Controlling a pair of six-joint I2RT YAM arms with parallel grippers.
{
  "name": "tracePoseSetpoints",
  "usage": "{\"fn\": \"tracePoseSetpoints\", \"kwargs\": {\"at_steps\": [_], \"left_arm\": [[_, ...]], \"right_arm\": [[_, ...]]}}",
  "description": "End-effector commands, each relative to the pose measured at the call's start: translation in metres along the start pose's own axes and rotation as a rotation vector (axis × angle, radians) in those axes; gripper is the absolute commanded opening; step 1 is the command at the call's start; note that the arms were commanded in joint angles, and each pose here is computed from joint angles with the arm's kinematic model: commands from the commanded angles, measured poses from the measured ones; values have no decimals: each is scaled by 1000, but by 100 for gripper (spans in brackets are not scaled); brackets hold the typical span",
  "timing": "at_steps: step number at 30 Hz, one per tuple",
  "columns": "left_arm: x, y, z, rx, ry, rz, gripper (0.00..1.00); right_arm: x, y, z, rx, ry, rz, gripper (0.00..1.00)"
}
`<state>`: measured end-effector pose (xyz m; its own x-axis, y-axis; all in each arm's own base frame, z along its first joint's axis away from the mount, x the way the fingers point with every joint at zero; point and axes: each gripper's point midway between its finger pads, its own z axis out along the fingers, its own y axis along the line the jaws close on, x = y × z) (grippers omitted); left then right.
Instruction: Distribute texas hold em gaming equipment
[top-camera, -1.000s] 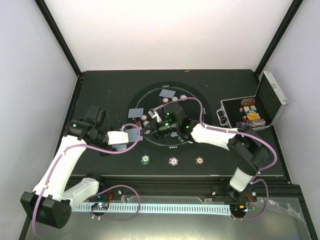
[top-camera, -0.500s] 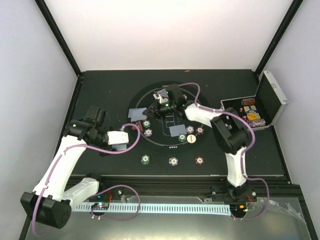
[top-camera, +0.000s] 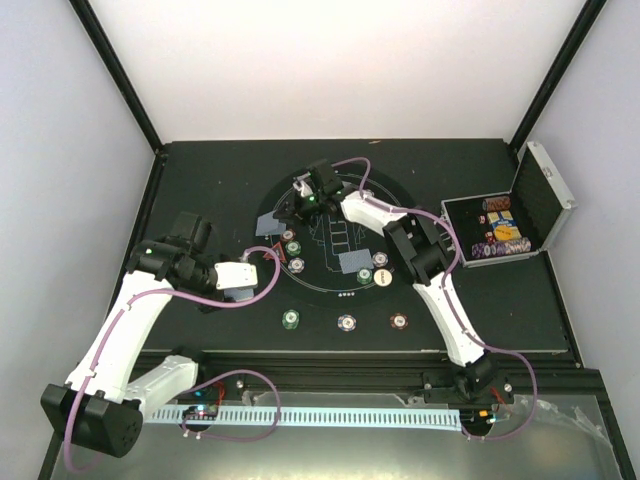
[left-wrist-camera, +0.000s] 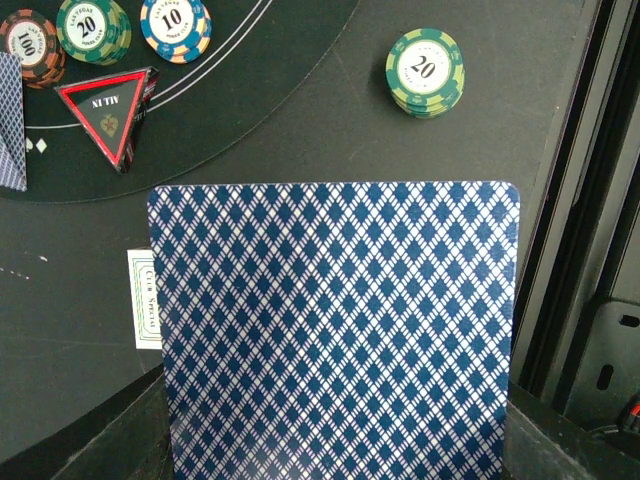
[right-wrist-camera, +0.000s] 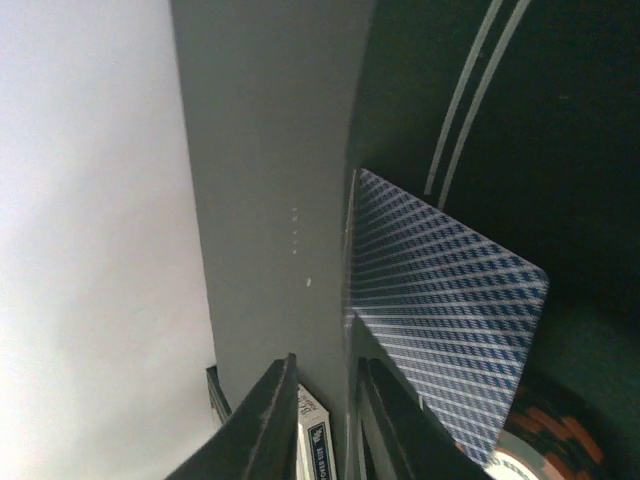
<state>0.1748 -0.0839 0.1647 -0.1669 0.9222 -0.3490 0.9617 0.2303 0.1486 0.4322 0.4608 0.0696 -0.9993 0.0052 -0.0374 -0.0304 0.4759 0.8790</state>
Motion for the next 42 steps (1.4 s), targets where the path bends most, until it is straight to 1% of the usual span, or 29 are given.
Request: {"fn": "tracePoseSetpoints", "kwargs": {"at_steps": [1, 5, 7, 12, 15, 17, 18, 23, 27, 31, 38, 42], "left_arm": [[-6, -2, -8, -10, -24, 4, 2], [-6, -2, -7, -10, -26, 5, 2], [-5, -2, -7, -12, -23, 2, 2], [-5, -3, -8, -16, -23, 4, 2], [-6, -1, -9, -20, -25, 3, 2], [-6, -1, -9, -18, -27, -1, 2], [-7, -1, -9, -17, -29, -1, 2], [-9, 1, -9, -16, -38, -4, 2], [-11, 3, -8, -9, -40, -9, 2], [-13, 4, -9, -5, -42, -18, 1], [-13, 4, -9, -5, -44, -14, 1], [-14, 4, -10, -8, -46, -17, 2]], "right_arm": [[-6, -4, -10, 85, -29, -7, 22], [-8, 3, -30, 118, -64, -34, 26], [-9, 5, -41, 127, -78, -40, 26], [0, 13, -72, 190, -106, -89, 35], [25, 27, -83, 100, -79, -76, 37], [46, 40, -92, 30, -76, -87, 41], [58, 55, -101, -8, -79, -113, 45], [129, 79, -116, -133, -34, -150, 63], [187, 86, -107, -188, 43, -152, 68], [226, 94, -96, -221, 94, -156, 69], [266, 112, -76, -300, 173, -166, 68], [271, 118, -65, -311, 194, -165, 68]]}}
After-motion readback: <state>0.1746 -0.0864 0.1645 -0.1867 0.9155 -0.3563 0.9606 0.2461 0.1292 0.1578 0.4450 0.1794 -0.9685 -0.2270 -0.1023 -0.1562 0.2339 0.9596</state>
